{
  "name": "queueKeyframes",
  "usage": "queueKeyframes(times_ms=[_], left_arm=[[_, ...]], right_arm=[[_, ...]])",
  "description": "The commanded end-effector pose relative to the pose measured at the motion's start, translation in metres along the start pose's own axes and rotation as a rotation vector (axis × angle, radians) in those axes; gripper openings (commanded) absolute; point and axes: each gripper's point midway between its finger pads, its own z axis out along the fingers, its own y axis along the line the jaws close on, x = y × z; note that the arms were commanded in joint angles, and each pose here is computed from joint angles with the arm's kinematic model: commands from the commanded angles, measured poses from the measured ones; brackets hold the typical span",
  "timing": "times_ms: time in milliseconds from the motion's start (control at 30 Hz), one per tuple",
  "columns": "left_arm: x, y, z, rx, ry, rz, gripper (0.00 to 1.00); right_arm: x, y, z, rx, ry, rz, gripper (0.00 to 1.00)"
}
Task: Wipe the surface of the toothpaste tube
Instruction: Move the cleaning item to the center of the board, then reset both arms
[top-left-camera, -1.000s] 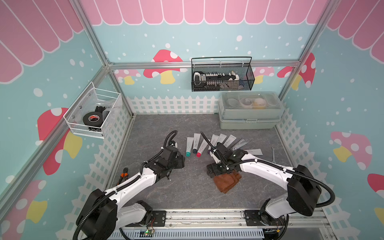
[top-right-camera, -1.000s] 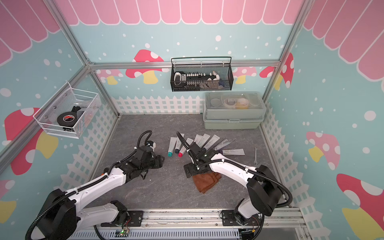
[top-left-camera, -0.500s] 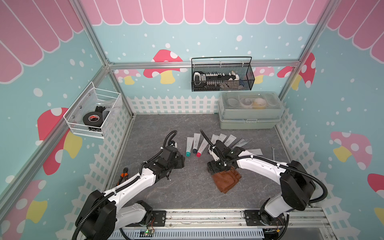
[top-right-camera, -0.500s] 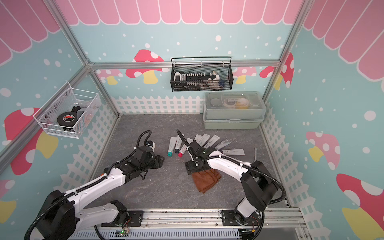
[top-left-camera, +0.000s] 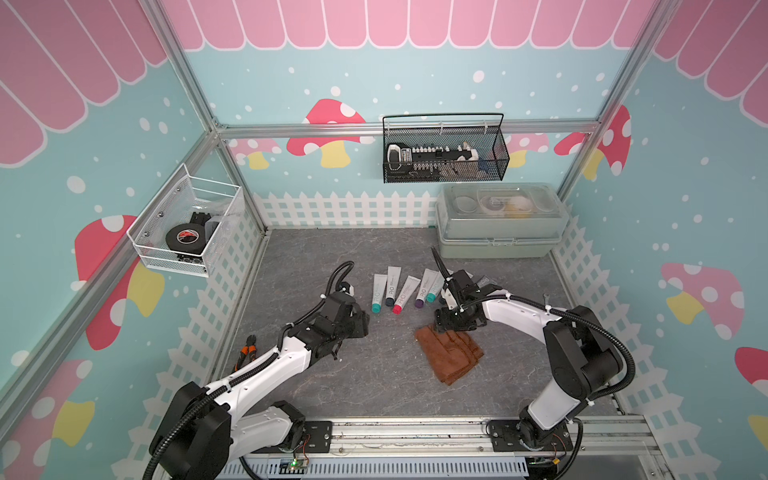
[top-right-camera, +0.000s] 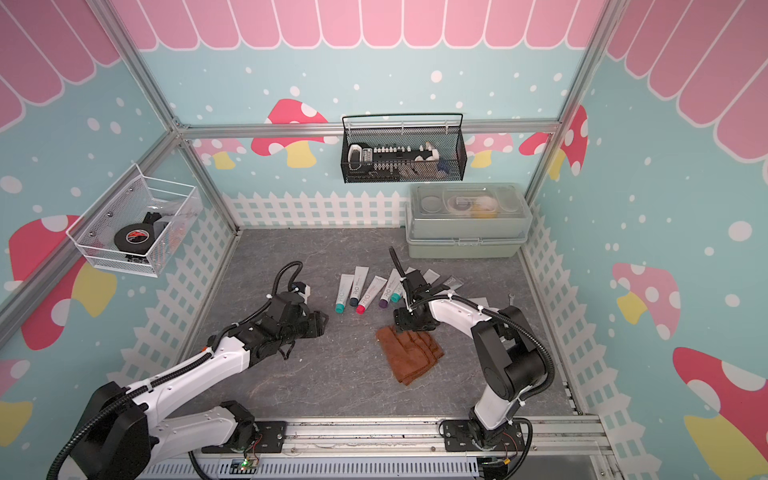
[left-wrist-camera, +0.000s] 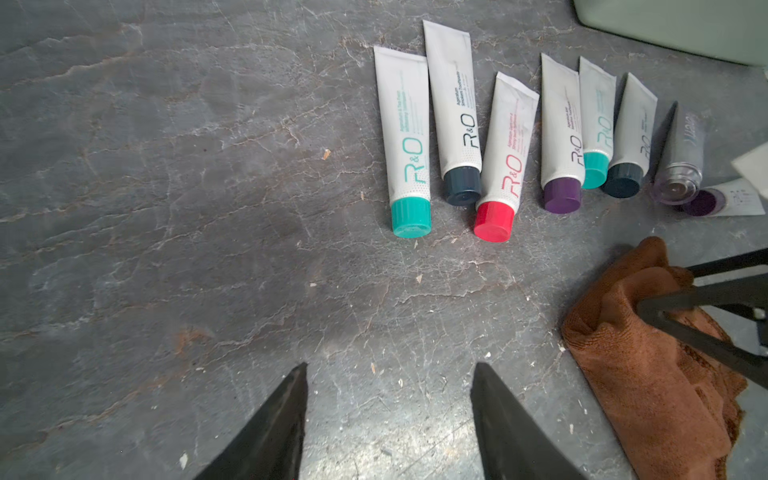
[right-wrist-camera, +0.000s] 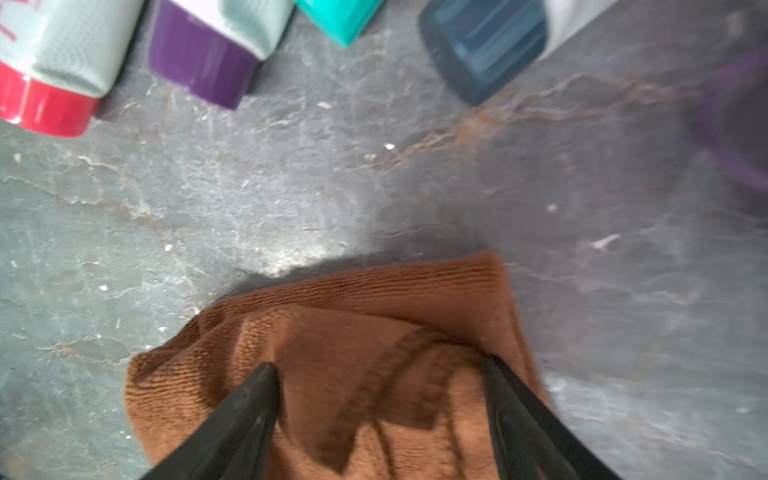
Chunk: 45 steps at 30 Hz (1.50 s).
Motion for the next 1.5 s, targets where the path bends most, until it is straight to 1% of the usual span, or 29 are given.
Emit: queueKeyframes(times_ms=[0, 33, 67, 100, 133, 200, 267, 367, 400, 433, 467, 500, 533, 600, 633, 667, 733, 767, 800, 867, 933, 1033, 1067, 1100, 1200, 1300, 1400, 1433, 1467], left_arm=[[-0.012, 0.009, -0.013, -0.054, -0.043, -0.026, 0.62], [-0.017, 0.012, -0.017, -0.074, -0.059, -0.031, 0.62], [-0.025, 0.014, -0.022, -0.096, -0.078, -0.036, 0.89], [-0.035, 0.017, -0.028, -0.117, -0.099, -0.039, 0.99], [-0.043, 0.019, -0.033, -0.139, -0.114, -0.039, 0.99], [-0.064, 0.025, -0.047, -0.167, -0.144, -0.041, 0.99], [-0.083, 0.039, -0.060, -0.226, -0.186, -0.087, 0.99], [-0.107, 0.058, -0.082, -0.332, -0.287, -0.092, 0.99], [-0.114, 0.062, -0.088, -0.360, -0.319, -0.073, 0.99], [-0.121, 0.075, -0.094, -0.408, -0.343, -0.078, 0.99], [-0.127, 0.078, -0.093, -0.420, -0.357, -0.012, 0.99], [-0.131, 0.076, -0.089, -0.409, -0.377, 0.071, 0.99], [-0.132, 0.074, -0.085, -0.398, -0.399, 0.136, 0.99], [-0.129, 0.083, -0.082, -0.423, -0.490, 0.151, 0.99], [-0.127, 0.087, -0.082, -0.422, -0.551, 0.175, 0.99], [-0.120, 0.090, -0.081, -0.413, -0.608, 0.205, 0.99], [-0.113, 0.104, -0.084, -0.410, -0.734, 0.171, 0.99], [-0.107, 0.115, -0.083, -0.406, -0.774, 0.139, 0.99], [-0.104, 0.122, -0.080, -0.395, -0.787, 0.127, 0.99], [-0.102, 0.134, -0.068, -0.398, -0.755, 0.113, 0.99], [-0.105, 0.137, -0.056, -0.402, -0.734, 0.132, 0.99], [-0.108, 0.141, -0.043, -0.398, -0.763, 0.125, 0.99], [-0.108, 0.142, -0.037, -0.404, -0.754, 0.137, 0.99], [-0.107, 0.145, -0.031, -0.411, -0.734, 0.137, 0.99], [-0.106, 0.142, -0.019, -0.376, -0.729, 0.168, 0.99], [-0.105, 0.148, -0.014, -0.365, -0.731, 0.158, 0.99], [-0.103, 0.160, -0.001, -0.367, -0.751, 0.123, 0.99], [-0.105, 0.165, -0.003, -0.392, -0.782, 0.112, 0.99], [-0.107, 0.168, -0.004, -0.383, -0.766, 0.089, 0.99]], right_arm=[[-0.007, 0.000, -0.032, 0.016, -0.065, -0.039, 0.85], [-0.010, 0.001, -0.042, 0.014, -0.088, -0.047, 0.89], [-0.015, 0.001, -0.052, 0.018, -0.118, -0.051, 0.93], [-0.020, 0.002, -0.065, 0.023, -0.154, -0.058, 0.96], [-0.024, 0.002, -0.074, 0.034, -0.183, -0.064, 0.98], [-0.036, -0.001, -0.103, 0.064, -0.284, -0.087, 0.99], [-0.047, -0.016, -0.128, 0.147, -0.411, -0.051, 0.99], [-0.052, -0.034, -0.150, 0.210, -0.620, -0.027, 0.99], [-0.051, -0.036, -0.155, 0.222, -0.677, -0.074, 0.99], [-0.051, -0.032, -0.160, 0.217, -0.724, -0.157, 0.99], [-0.049, -0.030, -0.165, 0.219, -0.767, -0.229, 0.99], [-0.047, -0.033, -0.173, 0.241, -0.818, -0.256, 0.99], [-0.045, -0.039, -0.178, 0.273, -0.855, -0.244, 0.99], [-0.043, -0.055, -0.185, 0.349, -0.937, -0.217, 0.99], [-0.040, -0.060, -0.185, 0.381, -0.966, -0.233, 0.99], [-0.038, -0.062, -0.185, 0.394, -0.988, -0.249, 0.99], [-0.036, -0.069, -0.184, 0.425, -1.028, -0.231, 0.99], [-0.035, -0.074, -0.181, 0.451, -1.040, -0.224, 0.99], [-0.035, -0.079, -0.180, 0.479, -1.052, -0.216, 0.99], [-0.034, -0.096, -0.174, 0.568, -1.058, -0.172, 0.99], [-0.031, -0.113, -0.172, 0.640, -1.073, -0.128, 0.99], [-0.027, -0.135, -0.167, 0.692, -1.112, -0.064, 0.99], [-0.028, -0.140, -0.167, 0.702, -1.130, -0.042, 0.99], [-0.022, -0.150, -0.158, 0.715, -1.122, -0.027, 0.98], [-0.022, -0.170, -0.145, 0.735, -1.108, 0.000, 0.99], [-0.025, -0.190, -0.141, 0.773, -1.138, 0.061, 0.99], [-0.039, -0.198, -0.132, 0.762, -1.130, 0.048, 0.99], [-0.041, -0.205, -0.125, 0.767, -1.115, 0.067, 0.99], [-0.047, -0.204, -0.121, 0.747, -1.122, 0.044, 0.99]])
